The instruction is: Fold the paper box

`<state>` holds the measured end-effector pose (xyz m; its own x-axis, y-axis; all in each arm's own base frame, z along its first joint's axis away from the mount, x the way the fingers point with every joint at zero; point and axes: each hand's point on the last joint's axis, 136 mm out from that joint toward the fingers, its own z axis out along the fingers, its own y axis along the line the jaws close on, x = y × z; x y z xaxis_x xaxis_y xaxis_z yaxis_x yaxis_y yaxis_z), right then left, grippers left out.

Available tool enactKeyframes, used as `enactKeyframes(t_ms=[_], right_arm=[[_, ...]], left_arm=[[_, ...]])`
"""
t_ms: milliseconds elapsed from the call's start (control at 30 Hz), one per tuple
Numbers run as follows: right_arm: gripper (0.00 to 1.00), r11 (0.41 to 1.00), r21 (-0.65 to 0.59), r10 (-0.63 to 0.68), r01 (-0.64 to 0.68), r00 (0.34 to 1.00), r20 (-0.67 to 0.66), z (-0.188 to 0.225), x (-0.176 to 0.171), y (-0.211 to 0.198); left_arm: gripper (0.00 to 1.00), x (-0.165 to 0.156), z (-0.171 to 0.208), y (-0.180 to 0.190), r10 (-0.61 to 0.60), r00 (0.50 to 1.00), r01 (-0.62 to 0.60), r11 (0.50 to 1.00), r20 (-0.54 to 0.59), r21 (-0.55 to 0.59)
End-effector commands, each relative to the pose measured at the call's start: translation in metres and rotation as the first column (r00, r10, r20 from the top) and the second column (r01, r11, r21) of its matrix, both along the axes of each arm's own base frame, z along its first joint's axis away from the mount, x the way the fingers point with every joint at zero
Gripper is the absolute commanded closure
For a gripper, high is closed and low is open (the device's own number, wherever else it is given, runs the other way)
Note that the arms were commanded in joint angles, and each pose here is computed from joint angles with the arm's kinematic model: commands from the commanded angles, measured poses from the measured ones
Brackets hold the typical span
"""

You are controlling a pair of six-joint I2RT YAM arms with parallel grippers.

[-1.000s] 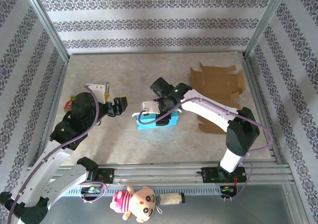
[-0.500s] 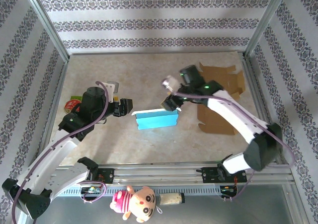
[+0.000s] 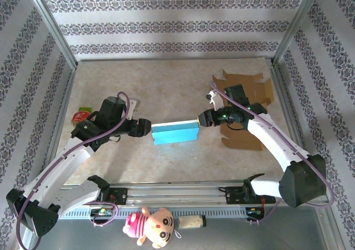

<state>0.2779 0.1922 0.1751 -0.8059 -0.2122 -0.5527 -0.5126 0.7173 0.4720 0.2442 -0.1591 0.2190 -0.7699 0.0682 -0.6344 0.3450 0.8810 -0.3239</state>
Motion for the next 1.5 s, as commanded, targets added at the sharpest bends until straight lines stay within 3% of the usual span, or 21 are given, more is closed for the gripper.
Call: enactKeyframes(t_ms=[0, 233, 467, 733, 1000, 1267, 1467], right_arm=[[0.62, 0.999, -0.007, 0.036, -0.036, 0.999, -0.003, -0.007, -0.003, 0.004], [0.68, 0.997, -0.003, 0.076, -0.076, 0.997, -0.03, -0.015, -0.01, 0.008], [0.62, 0.996, 0.012, 0.094, -0.093, 0.995, -0.023, -0.015, -0.018, 0.01], [0.71, 0.995, -0.001, 0.105, -0.105, 0.994, -0.02, -0.019, -0.016, 0.013], [0.75, 0.994, -0.018, 0.112, -0.112, 0.994, -0.013, -0.018, -0.018, 0.014], [0.86, 0.993, -0.028, 0.115, -0.116, 0.993, -0.026, -0.02, -0.018, 0.015], [0.9, 0.993, -0.035, 0.114, -0.115, 0.993, -0.029, -0.021, -0.018, 0.016]], left_arm=[[0.23, -0.004, -0.002, 0.0, -0.023, 1.0, 0.023, 0.999, -0.006, 0.022], [0.2, 0.001, -0.003, -0.005, -0.008, 1.0, 0.008, 1.0, -0.009, -0.015], [0.2, 0.002, -0.001, -0.007, -0.014, 1.0, 0.014, 1.0, -0.008, -0.017], [0.2, 0.001, -0.008, -0.007, -0.004, 1.0, 0.004, 1.0, -0.031, -0.021], [0.28, 0.0, -0.021, -0.01, -0.014, 0.996, 0.013, 1.0, -0.089, -0.007], [0.28, 0.004, -0.034, -0.021, -0.056, 0.988, 0.055, 0.998, -0.145, -0.008], [0.39, 0.009, -0.034, -0.02, -0.054, 0.991, 0.057, 0.998, -0.123, 0.014]])
